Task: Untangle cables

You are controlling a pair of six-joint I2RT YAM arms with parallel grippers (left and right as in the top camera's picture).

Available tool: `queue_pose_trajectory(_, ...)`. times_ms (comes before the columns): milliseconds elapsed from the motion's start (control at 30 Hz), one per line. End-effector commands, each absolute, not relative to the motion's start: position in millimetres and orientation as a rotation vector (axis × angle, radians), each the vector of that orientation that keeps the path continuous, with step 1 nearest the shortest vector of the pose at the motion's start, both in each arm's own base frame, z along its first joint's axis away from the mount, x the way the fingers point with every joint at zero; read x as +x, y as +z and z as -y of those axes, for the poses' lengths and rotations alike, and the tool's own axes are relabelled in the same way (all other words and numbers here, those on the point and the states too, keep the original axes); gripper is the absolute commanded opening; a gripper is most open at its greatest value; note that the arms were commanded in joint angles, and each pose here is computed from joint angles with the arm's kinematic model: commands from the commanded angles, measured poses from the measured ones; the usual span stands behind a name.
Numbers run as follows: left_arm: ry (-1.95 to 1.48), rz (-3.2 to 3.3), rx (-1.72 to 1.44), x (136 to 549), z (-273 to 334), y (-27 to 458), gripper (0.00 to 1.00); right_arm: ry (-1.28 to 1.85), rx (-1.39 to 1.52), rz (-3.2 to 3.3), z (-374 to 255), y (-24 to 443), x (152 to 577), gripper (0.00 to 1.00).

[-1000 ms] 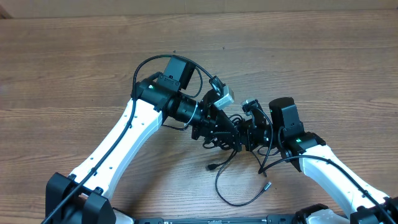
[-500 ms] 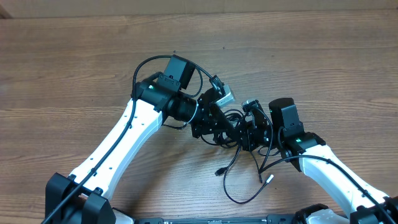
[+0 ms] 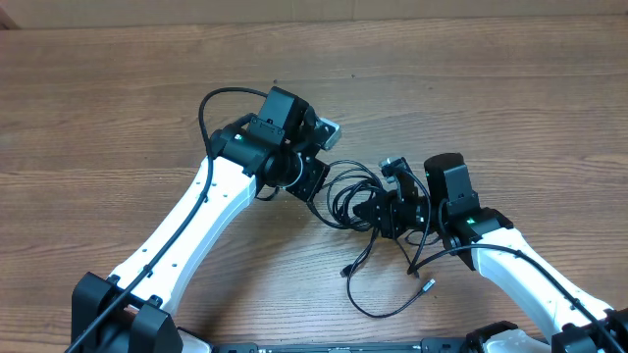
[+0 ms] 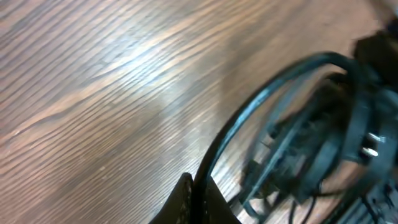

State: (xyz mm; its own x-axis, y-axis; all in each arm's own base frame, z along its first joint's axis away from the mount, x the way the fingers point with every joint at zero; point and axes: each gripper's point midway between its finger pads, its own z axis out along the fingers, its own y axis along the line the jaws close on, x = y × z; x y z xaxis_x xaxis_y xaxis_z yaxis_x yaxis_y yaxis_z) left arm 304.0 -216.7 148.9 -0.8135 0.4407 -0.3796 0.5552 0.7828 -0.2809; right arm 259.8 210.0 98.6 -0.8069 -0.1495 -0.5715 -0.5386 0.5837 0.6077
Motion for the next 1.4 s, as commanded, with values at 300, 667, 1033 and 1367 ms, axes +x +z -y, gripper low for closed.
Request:
queue_pose_trajectory(300,-0.582,-2.709,0.628,306.2,216.5,158.2,0.04,1.412,-0.69,-2.146,-235.2,140.0,244.2,0.04)
queue_pose_trajectory(667,-0.611,-2.712,0.664,299.6,225.3,156.2,0.04,1.468,-0.597,-2.136,-238.7,153.0,252.5,0.04)
queue_pose_trajectory(1033,-0.6,-2.693,0.701,300.6,224.6,157.5,0.04,1.376,-0.473,-2.206,-232.0,142.5,266.8,0.04)
queue_pose_trajectory(1367,-0.455,-2.676,0.685,310.3,207.4,192.6,0.06,1.184,-0.304,-2.34,-213.5,115.1,281.2,0.04)
